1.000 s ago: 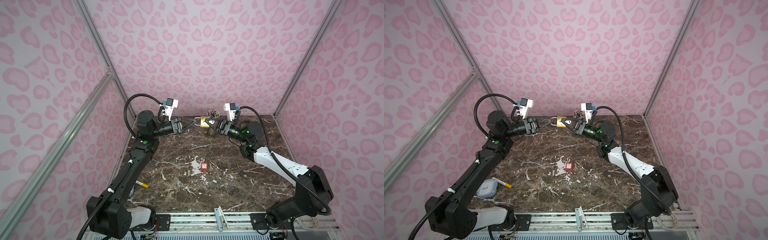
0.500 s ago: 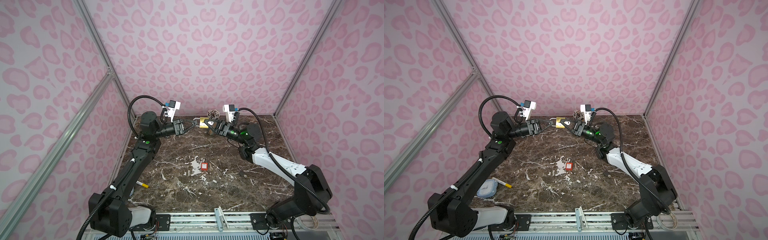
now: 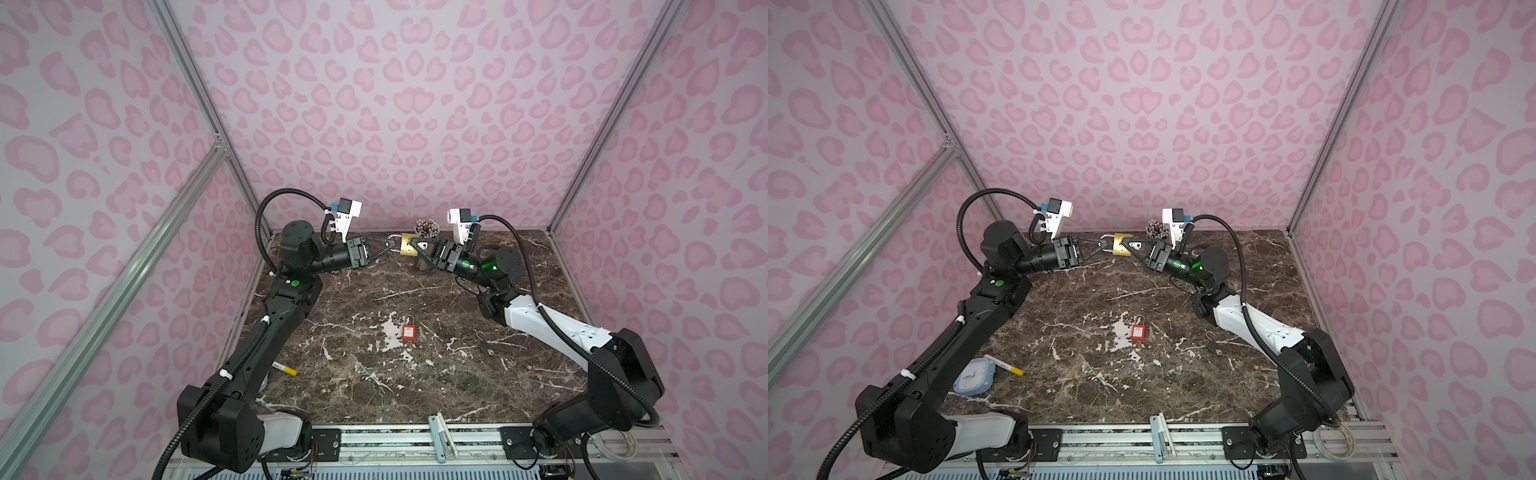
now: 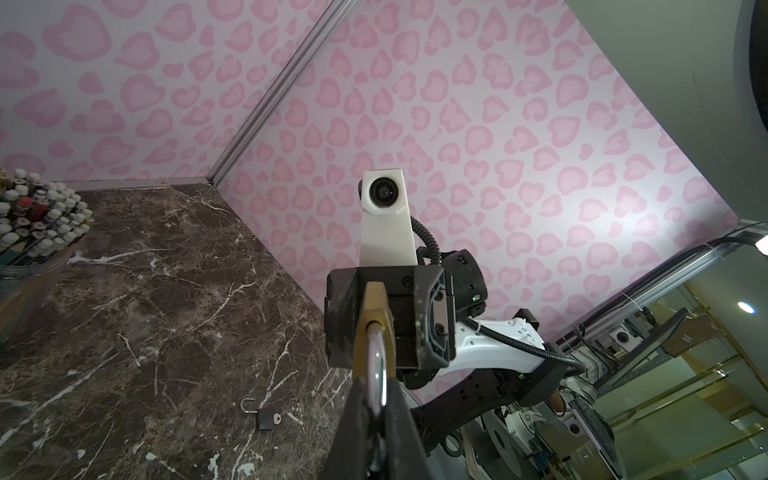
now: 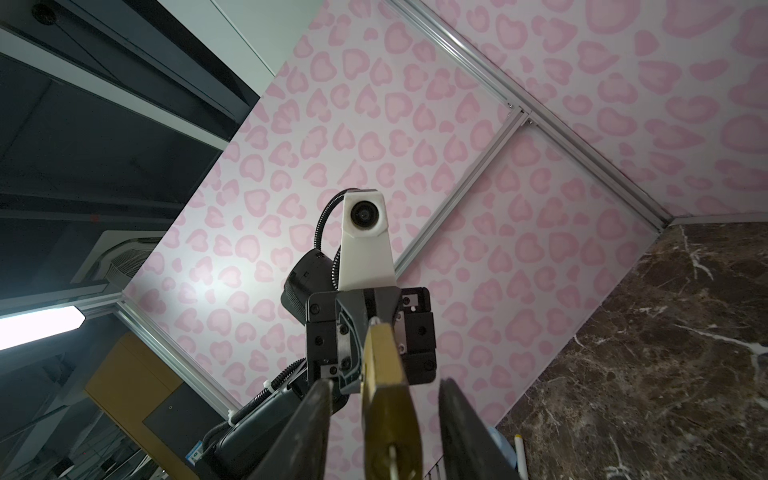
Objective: Lock with the key
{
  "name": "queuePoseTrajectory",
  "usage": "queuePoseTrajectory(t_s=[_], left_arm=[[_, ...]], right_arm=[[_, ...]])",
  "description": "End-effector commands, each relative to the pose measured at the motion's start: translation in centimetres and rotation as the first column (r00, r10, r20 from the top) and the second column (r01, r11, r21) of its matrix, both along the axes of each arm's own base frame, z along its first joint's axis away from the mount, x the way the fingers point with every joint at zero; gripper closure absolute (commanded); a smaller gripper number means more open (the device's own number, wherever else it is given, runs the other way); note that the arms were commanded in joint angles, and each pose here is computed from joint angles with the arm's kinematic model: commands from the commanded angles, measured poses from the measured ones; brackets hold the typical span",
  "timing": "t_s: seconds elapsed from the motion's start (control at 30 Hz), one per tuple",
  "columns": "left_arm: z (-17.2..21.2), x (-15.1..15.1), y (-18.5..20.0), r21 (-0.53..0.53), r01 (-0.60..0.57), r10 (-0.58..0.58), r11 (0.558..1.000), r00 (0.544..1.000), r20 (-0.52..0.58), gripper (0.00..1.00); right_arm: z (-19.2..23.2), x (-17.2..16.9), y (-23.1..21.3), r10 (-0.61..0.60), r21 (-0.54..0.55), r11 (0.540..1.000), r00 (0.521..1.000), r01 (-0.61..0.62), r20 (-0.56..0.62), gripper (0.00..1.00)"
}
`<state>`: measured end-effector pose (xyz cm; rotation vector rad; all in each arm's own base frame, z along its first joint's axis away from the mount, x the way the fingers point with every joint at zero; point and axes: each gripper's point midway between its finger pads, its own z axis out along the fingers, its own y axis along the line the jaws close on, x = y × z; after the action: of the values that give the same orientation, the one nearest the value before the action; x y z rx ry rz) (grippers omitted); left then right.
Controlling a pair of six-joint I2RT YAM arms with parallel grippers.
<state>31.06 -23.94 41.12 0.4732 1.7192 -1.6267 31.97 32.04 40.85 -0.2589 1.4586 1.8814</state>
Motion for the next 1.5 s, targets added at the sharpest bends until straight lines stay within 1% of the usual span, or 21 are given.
queuePoseTrajectory(t_s=[0.0, 0.27, 0.37, 0.47, 0.53, 0.63, 0.7, 1.03, 1.47], left_arm=[[1.5, 0.0, 0.1, -0.02, -0.003, 0.004, 1.0, 0.998, 0.063, 0.96], [1.8, 0.0, 0.1, -0.025, -0.003, 0.004, 1.0, 0.998, 0.067, 0.96], [1.8, 0.0, 0.0, -0.026, -0.001, 0.003, 1.0, 0.998, 0.065, 0.96], [1.8, 0.0, 0.1, -0.026, -0.003, 0.005, 1.0, 0.998, 0.065, 0.96], [1.8, 0.0, 0.0, -0.027, -0.002, 0.004, 1.0, 0.998, 0.065, 0.96], [1.8, 0.0, 0.1, -0.026, -0.002, 0.004, 1.0, 0.998, 0.064, 0.96], [1.8, 0.0, 0.1, -0.026, -0.001, 0.003, 1.0, 0.998, 0.065, 0.96], [1.6, 0.0, 0.1, -0.023, -0.005, 0.007, 1.0, 0.998, 0.066, 0.96], [1.6, 0.0, 0.1, -0.024, -0.009, 0.011, 1.0, 0.998, 0.065, 0.96]], right_arm=[[0.0, -0.1, -0.6, -0.003, -0.003, 1.0, 1.0, 0.003, 0.01, 0.55], [-0.3, 0.0, -2.1, -0.032, -0.02, 0.999, 0.999, 0.032, 0.001, 0.57], [-0.6, 0.1, -2.4, -0.039, -0.026, 0.999, 0.999, 0.039, -0.005, 0.6], [-0.6, -0.1, -2.4, -0.037, -0.026, 0.999, 0.999, 0.037, -0.006, 0.66], [-0.6, -0.1, -2.4, -0.035, -0.026, 0.999, 0.999, 0.035, -0.006, 0.73], [-0.6, -0.1, -2.4, -0.033, -0.027, 0.999, 0.999, 0.033, -0.007, 0.92], [-0.6, -0.1, -2.4, -0.033, -0.026, 0.999, 0.999, 0.032, -0.008, 1.0], [-0.6, -0.1, -2.9, -0.055, -0.024, 0.998, 0.998, 0.055, -0.003, 1.0], [-1.8, 0.5, -5.9, -0.147, -0.062, 0.987, 0.989, 0.146, -0.013, 1.0]])
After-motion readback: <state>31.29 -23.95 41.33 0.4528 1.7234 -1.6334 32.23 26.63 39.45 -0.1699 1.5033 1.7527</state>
